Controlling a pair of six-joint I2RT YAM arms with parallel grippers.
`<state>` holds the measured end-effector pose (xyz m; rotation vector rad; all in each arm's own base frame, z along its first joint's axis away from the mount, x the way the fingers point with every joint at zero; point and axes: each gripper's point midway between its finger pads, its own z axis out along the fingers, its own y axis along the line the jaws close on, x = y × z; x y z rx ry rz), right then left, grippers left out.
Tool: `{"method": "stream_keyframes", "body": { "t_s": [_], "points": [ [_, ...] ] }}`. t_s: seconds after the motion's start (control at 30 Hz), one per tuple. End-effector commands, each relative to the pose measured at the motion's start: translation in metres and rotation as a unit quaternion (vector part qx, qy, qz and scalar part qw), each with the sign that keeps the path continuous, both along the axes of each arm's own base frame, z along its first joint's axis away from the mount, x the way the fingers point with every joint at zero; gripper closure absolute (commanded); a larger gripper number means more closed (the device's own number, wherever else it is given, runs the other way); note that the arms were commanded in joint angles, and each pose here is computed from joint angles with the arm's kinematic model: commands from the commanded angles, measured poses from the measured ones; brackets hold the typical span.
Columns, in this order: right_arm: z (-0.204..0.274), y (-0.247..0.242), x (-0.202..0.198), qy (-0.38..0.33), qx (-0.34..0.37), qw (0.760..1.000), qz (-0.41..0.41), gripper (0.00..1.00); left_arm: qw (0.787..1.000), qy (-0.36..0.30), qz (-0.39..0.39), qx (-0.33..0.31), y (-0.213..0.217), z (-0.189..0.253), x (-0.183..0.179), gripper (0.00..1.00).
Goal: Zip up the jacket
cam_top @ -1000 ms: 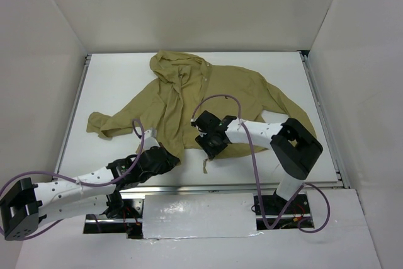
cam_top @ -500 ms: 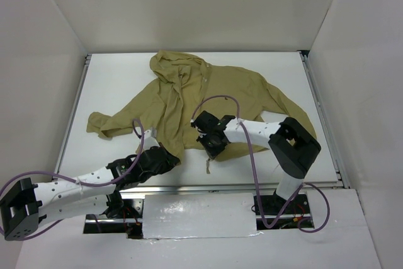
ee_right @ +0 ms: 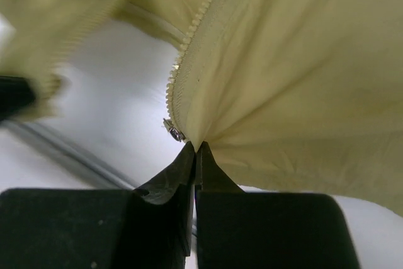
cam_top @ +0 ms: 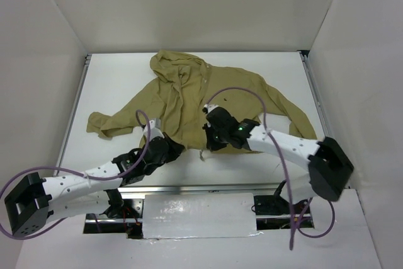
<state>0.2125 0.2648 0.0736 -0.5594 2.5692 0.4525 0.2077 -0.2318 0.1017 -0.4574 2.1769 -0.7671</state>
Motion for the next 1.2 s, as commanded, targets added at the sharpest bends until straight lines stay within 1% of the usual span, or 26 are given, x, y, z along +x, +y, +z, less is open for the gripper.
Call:
{"method": "stream_keyframes", "body": {
  "t_s": [0.0, 0.13, 0.17, 0.2, 0.27, 0.3, 0.4, 0.43, 0.47, 0.57, 0.63, 0.67, 0.7, 0.73, 0.77, 0.8, 0.83, 0.87, 0.9, 0.93, 0.97, 1.03, 1.07, 1.1, 1.13, 1.17],
  "points": [
    [0.063, 0.025, 0.016, -0.054, 0.168, 0.981, -0.086, 1.0, 0.989, -0.137, 0.0, -0.055, -0.022, 0.079, 0.036, 1.0],
    [0.09, 0.028, 0.012, -0.072, 0.257, 0.958, -0.104, 1.0, 0.979, -0.195, -0.002, -0.06, -0.025, 0.109, 0.047, 1.0],
    [0.083, 0.027, 0.004, -0.066, 0.268, 0.956, -0.096, 1.0, 0.977, -0.206, -0.004, -0.063, -0.025, 0.113, 0.048, 1.0],
    [0.099, 0.032, 0.007, -0.083, 0.306, 0.944, -0.09, 1.0, 0.971, -0.228, -0.006, -0.071, -0.025, 0.12, 0.048, 1.0],
    [0.112, 0.034, 0.001, -0.091, 0.347, 0.931, -0.064, 1.0, 0.965, -0.252, -0.016, -0.069, -0.023, 0.121, 0.047, 1.0],
    [0.114, 0.035, -0.001, -0.092, 0.355, 0.929, -0.052, 1.0, 0.959, -0.271, -0.016, -0.087, -0.025, 0.131, 0.047, 1.0],
    [0.122, 0.039, -0.011, -0.111, 0.385, 0.916, 0.0, 1.0, 0.948, -0.303, -0.044, -0.091, -0.032, 0.138, 0.044, 1.0],
    [0.123, 0.037, -0.012, -0.119, 0.392, 0.912, 0.003, 1.0, 0.947, -0.305, -0.049, -0.089, -0.034, 0.137, 0.044, 1.0],
    [0.129, 0.036, -0.017, -0.13, 0.411, 0.902, 0.018, 1.0, 0.948, -0.302, -0.055, -0.086, -0.037, 0.132, 0.044, 1.0],
    [0.139, 0.028, -0.014, -0.156, 0.43, 0.889, 0.013, 1.0, 0.95, -0.291, -0.064, -0.088, -0.042, 0.128, 0.044, 1.0],
    [0.142, 0.025, -0.011, -0.17, 0.435, 0.884, 0.012, 1.0, 0.949, -0.293, -0.074, -0.093, -0.045, 0.128, 0.041, 1.0],
    [0.139, 0.02, -0.006, -0.164, 0.425, 0.89, -0.012, 1.0, 0.946, -0.3, -0.074, -0.098, -0.044, 0.133, 0.04, 1.0],
    [0.147, 0.017, -0.006, -0.173, 0.429, 0.887, -0.011, 1.0, 0.946, -0.301, -0.069, -0.097, -0.042, 0.136, 0.041, 1.0],
    [0.144, 0.012, -0.011, -0.199, 0.429, 0.881, 0.008, 1.0, 0.95, -0.294, -0.066, -0.084, -0.038, 0.133, 0.041, 1.0],
    [0.156, 0.006, -0.004, -0.225, 0.442, 0.868, -0.015, 1.0, 0.947, -0.304, -0.058, -0.089, -0.033, 0.146, 0.04, 1.0],
    [0.147, -0.002, 0.008, -0.222, 0.422, 0.877, -0.06, 1.0, 0.948, -0.306, -0.037, -0.084, -0.024, 0.148, 0.043, 1.0],
    [0.17, -0.011, 0.043, -0.252, 0.392, 0.876, -0.123, 1.0, 0.949, -0.304, -0.023, -0.081, -0.018, 0.149, 0.044, 1.0],
    [0.125, -0.018, 0.048, -0.198, 0.278, 0.931, -0.133, 1.0, 0.95, -0.302, -0.008, -0.081, -0.011, 0.15, 0.045, 1.0],
    [0.113, -0.016, 0.056, -0.18, 0.234, 0.946, -0.132, 1.0, 0.952, -0.297, 0.012, -0.073, -0.005, 0.148, 0.049, 1.0],
    [0.119, -0.011, 0.043, -0.188, 0.247, 0.946, -0.093, 1.0, 0.954, -0.292, 0.016, -0.068, -0.003, 0.147, 0.05, 1.0],
    [0.163, 0.004, 0.032, -0.268, 0.327, 0.905, -0.038, 1.0, 0.956, -0.285, 0.017, -0.061, -0.001, 0.148, 0.05, 1.0],
    [0.2, -0.009, -0.011, -0.347, 0.434, 0.831, 0.029, 1.0, 0.956, -0.287, 0.013, -0.062, 0.0, 0.15, 0.047, 1.0],
    [0.206, -0.013, -0.004, -0.355, 0.426, 0.832, 0.025, 1.0, 0.955, -0.289, 0.013, -0.066, 0.003, 0.15, 0.045, 1.0],
    [0.19, -0.012, 0.01, -0.354, 0.361, 0.862, 0.035, 1.0, 0.954, -0.291, 0.018, -0.07, 0.006, 0.152, 0.045, 1.0],
    [0.148, -0.005, 0.037, -0.274, 0.26, 0.926, 0.002, 1.0, 0.953, -0.293, 0.022, -0.073, 0.008, 0.154, 0.045, 1.0],
    [0.132, -0.02, 0.062, -0.272, 0.197, 0.94, -0.065, 1.0, 0.954, -0.292, 0.021, -0.071, 0.008, 0.154, 0.045, 1.0]
  ]
}}
